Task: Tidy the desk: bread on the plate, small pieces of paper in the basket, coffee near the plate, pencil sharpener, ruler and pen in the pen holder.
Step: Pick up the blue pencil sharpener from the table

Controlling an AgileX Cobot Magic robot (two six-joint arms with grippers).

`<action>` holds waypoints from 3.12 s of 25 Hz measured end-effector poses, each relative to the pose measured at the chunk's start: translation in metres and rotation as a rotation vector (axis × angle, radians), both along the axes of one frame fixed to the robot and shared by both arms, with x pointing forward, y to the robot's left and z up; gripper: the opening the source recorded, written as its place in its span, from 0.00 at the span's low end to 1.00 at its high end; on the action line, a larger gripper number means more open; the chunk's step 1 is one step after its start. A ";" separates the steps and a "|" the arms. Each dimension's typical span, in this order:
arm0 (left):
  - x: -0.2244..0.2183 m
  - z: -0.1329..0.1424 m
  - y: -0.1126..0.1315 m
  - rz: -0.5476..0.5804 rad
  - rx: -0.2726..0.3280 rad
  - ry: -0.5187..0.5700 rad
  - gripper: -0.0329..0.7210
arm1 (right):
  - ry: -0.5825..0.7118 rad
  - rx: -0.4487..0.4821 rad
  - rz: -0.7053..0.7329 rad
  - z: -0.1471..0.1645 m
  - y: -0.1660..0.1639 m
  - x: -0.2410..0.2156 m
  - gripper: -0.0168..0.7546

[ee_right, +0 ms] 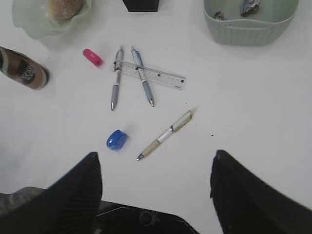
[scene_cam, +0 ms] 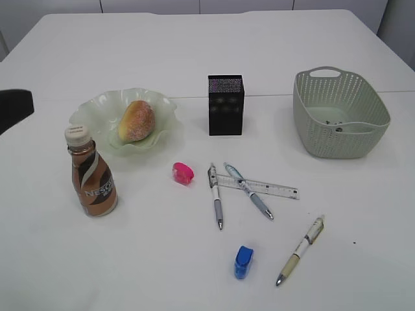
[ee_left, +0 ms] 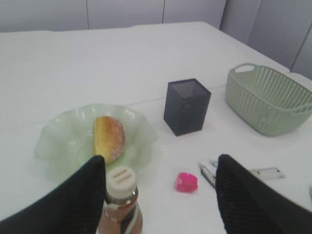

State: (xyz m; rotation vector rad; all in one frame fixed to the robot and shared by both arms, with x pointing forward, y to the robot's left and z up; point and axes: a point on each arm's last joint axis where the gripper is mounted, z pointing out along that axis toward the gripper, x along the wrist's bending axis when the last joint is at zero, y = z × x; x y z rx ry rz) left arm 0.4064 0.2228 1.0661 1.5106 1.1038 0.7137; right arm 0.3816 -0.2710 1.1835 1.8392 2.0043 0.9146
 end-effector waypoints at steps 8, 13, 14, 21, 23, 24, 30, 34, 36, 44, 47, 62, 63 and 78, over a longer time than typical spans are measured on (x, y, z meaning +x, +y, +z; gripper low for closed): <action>-0.019 -0.004 0.014 -0.036 0.200 0.247 0.72 | 0.018 0.086 -0.022 0.001 0.005 -0.001 0.72; -0.022 0.004 0.040 0.128 0.248 0.497 0.71 | 0.016 0.120 -0.040 0.004 0.006 -0.004 0.72; -0.023 0.011 0.045 0.170 0.237 0.525 0.71 | 0.016 0.124 -0.043 0.004 0.006 -0.005 0.72; -0.045 0.025 0.057 0.249 0.266 0.817 0.65 | 0.041 0.150 -0.051 -0.002 0.007 -0.006 0.72; -0.049 0.023 0.056 0.242 0.259 0.868 0.64 | 0.071 0.149 -0.054 -0.010 0.007 -0.005 0.72; -0.050 0.023 0.056 0.242 0.261 0.875 0.64 | 0.094 0.155 -0.055 -0.016 0.008 -0.005 0.72; -0.052 0.023 0.052 0.219 0.217 0.895 0.63 | 0.246 0.256 -0.037 -0.053 0.017 -0.005 0.72; -0.053 0.024 0.052 0.219 0.214 0.894 0.63 | 0.249 0.307 -0.009 -0.058 0.022 -0.004 0.72; -0.053 0.024 0.052 0.218 0.212 0.895 0.63 | 0.219 0.337 0.024 -0.056 0.025 -0.003 0.72; -0.053 0.024 0.049 0.199 0.183 0.904 0.63 | 0.191 0.334 0.034 -0.056 0.025 0.002 0.72; -0.053 0.024 0.049 0.198 0.181 0.905 0.62 | 0.200 0.292 0.024 -0.061 0.022 0.009 0.72; -0.053 0.024 0.049 0.199 0.183 0.905 0.62 | 0.368 -0.197 0.063 -0.095 0.082 0.065 0.72; -0.053 0.024 0.049 0.199 0.183 0.905 0.62 | 0.385 -0.227 0.053 -0.101 0.091 0.070 0.72; -0.053 0.024 0.050 0.201 0.187 0.904 0.62 | 0.604 0.038 -0.149 -0.182 0.159 0.121 0.72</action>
